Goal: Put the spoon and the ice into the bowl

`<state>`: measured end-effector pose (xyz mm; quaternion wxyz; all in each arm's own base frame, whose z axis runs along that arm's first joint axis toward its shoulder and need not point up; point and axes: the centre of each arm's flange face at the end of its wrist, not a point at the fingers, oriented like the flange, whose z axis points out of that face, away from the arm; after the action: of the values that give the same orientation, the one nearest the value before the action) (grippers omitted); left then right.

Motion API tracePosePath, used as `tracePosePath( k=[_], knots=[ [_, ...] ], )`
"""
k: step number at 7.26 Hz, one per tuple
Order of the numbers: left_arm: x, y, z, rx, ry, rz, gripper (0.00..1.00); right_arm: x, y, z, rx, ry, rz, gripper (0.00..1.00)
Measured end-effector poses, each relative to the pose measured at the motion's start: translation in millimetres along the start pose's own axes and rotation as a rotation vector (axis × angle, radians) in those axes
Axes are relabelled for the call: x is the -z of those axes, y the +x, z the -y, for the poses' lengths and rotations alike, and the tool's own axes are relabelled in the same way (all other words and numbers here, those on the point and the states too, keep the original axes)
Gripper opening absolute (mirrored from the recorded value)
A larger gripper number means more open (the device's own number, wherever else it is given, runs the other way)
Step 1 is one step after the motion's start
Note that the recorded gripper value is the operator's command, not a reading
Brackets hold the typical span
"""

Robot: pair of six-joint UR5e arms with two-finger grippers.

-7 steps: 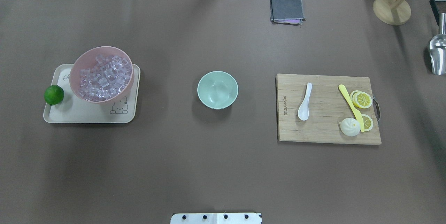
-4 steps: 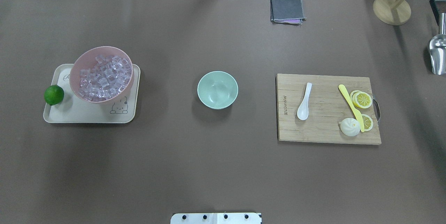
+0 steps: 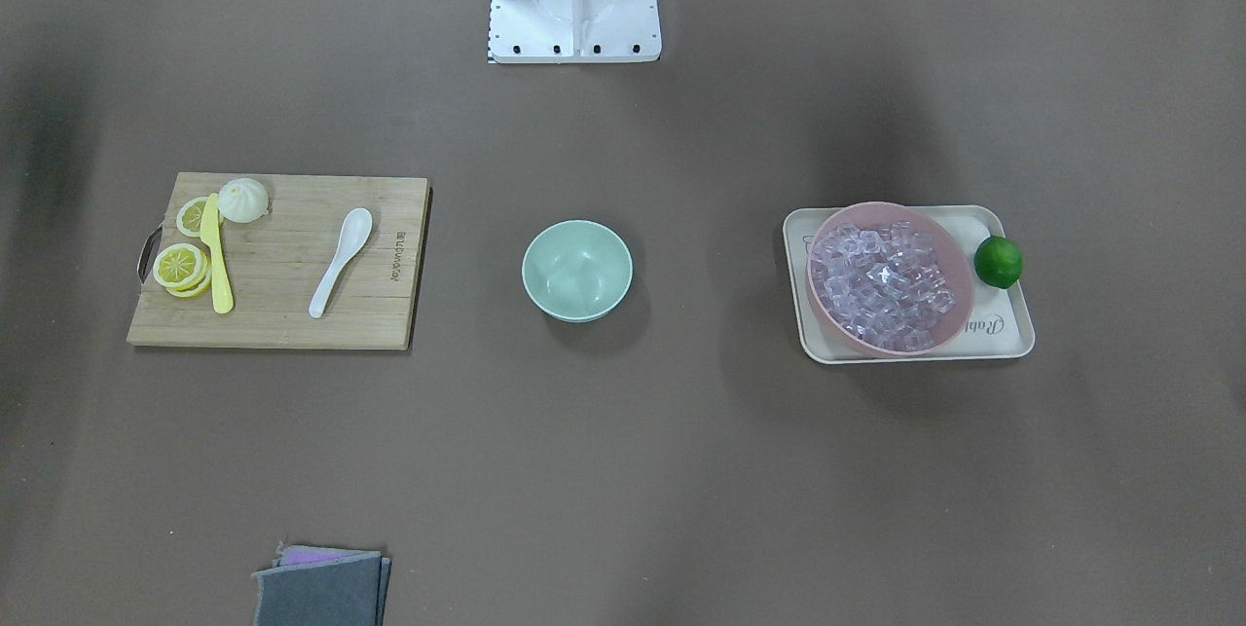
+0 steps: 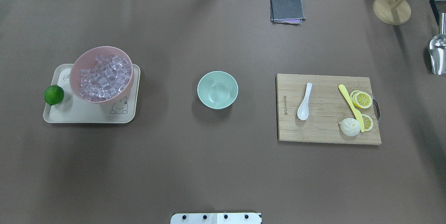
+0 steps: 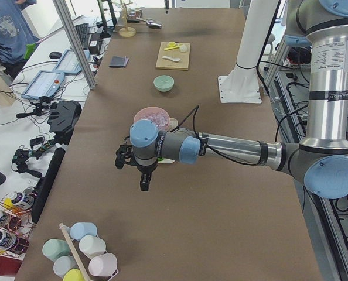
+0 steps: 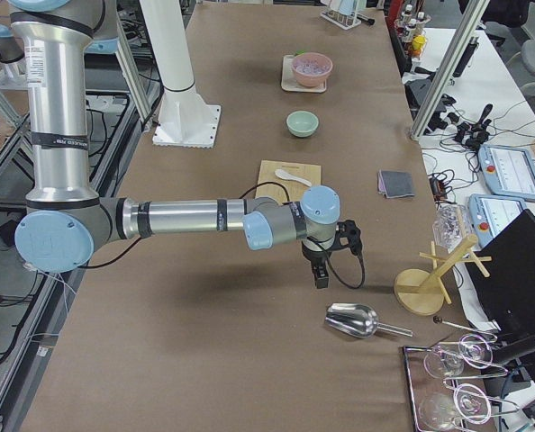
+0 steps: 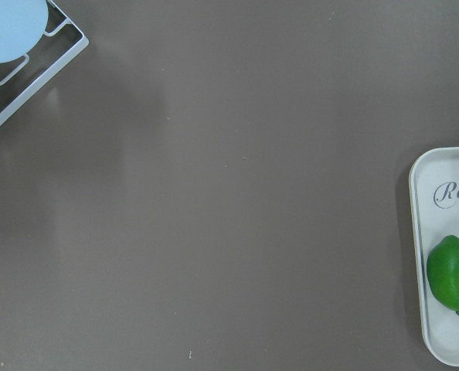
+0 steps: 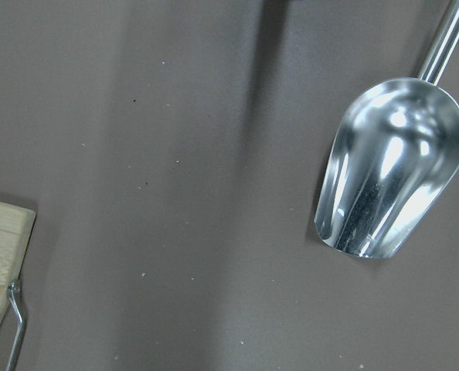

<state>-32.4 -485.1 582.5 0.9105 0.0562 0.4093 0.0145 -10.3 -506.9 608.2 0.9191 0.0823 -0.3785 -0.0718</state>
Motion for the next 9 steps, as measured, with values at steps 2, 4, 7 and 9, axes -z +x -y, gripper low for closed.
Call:
tracePosePath(
  k=[2,4,7,9],
  knots=[
    [7,14,7,0.032,0.021,-0.010,0.97,18,-32,9,0.019,0.035,0.037,1.00],
    [0,74,26,0.036,0.048,-0.043,0.97,24,-115,20,-0.034,0.039,0.087,1.00],
    [-15,222,70,0.059,0.054,-0.124,0.97,-11,-277,44,-0.152,0.023,0.096,0.92],
    [-36,292,81,0.068,0.046,-0.122,0.97,-53,-379,32,-0.227,0.032,0.066,0.82]
  ],
)
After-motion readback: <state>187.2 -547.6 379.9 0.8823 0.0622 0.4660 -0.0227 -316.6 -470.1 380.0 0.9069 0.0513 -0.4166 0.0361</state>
